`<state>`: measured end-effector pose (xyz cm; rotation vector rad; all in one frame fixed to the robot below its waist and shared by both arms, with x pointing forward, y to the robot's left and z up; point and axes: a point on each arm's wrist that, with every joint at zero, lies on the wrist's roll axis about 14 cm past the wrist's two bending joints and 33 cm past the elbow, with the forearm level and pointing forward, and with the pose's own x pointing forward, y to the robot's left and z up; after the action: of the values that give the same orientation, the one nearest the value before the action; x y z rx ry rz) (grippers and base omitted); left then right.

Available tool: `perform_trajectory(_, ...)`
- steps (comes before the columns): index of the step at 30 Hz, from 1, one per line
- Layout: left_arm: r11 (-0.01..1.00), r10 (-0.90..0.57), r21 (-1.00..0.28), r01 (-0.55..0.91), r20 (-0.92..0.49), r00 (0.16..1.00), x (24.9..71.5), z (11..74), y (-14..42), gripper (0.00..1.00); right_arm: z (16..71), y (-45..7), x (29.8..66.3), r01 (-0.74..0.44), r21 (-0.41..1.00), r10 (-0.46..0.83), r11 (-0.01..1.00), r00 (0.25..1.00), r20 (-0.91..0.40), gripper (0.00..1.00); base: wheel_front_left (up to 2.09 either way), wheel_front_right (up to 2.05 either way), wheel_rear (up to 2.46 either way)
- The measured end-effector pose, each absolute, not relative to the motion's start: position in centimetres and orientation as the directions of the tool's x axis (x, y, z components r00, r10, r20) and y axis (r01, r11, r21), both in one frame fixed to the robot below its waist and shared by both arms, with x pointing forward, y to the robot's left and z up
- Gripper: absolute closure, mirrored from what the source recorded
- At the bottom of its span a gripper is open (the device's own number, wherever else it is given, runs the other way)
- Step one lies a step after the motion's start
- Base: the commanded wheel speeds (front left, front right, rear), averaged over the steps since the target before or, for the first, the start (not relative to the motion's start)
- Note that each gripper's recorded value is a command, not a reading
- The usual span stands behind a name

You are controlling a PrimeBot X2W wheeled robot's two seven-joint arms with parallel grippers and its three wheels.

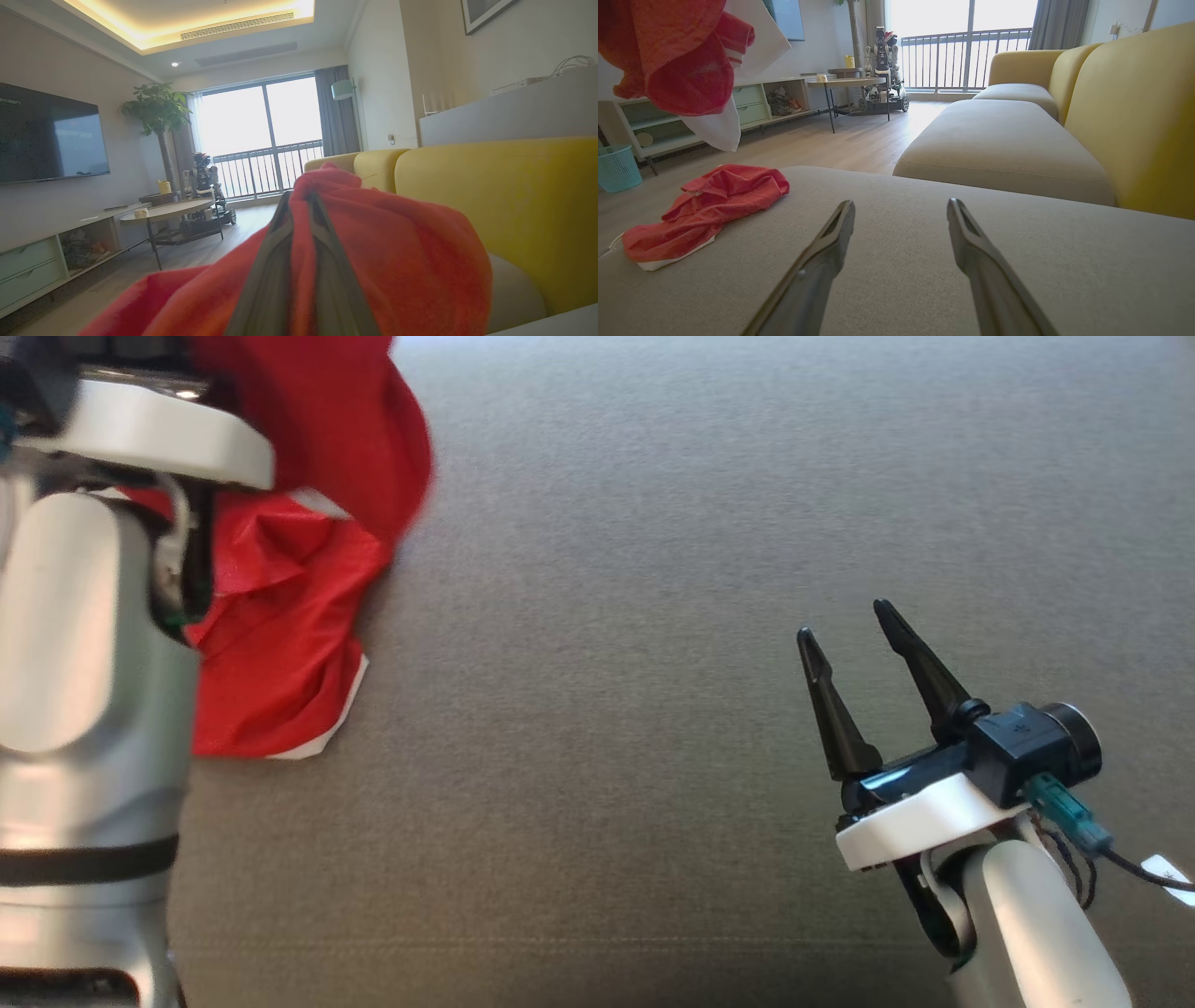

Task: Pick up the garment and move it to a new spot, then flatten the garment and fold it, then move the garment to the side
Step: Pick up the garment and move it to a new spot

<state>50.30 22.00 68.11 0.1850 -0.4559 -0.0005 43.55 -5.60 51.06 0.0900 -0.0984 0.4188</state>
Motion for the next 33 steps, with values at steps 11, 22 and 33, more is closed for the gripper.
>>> perform_trajectory(11, 0.948, -0.313, 0.117, 0.295, 0.501, 0.807, 49.4, 70.9, 9.0, 1.0, 52.0, -10.8, 42.3, -0.277, 0.067, 0.267, 0.959, 0.955, 0.131, 0.0, 0.0, 0.0, 0.0)
perform_trajectory(22, 0.783, -0.567, 0.053, 0.619, 0.469, 0.677, 49.1, 68.9, -6.3, 1.0, 51.9, -18.9, 39.3, -0.047, 0.072, 0.038, 0.996, 0.993, 0.113, 0.0, 0.0, 0.0, 0.0)
perform_trajectory(33, 0.67, -0.732, 0.007, 0.742, 0.175, 0.659, 49.2, 56.6, -16.1, 0.0, 52.7, -25.0, 35.7, 0.147, 0.059, -0.153, 0.987, 0.981, 0.115, 0.0, 0.0, 0.0, 0.0)
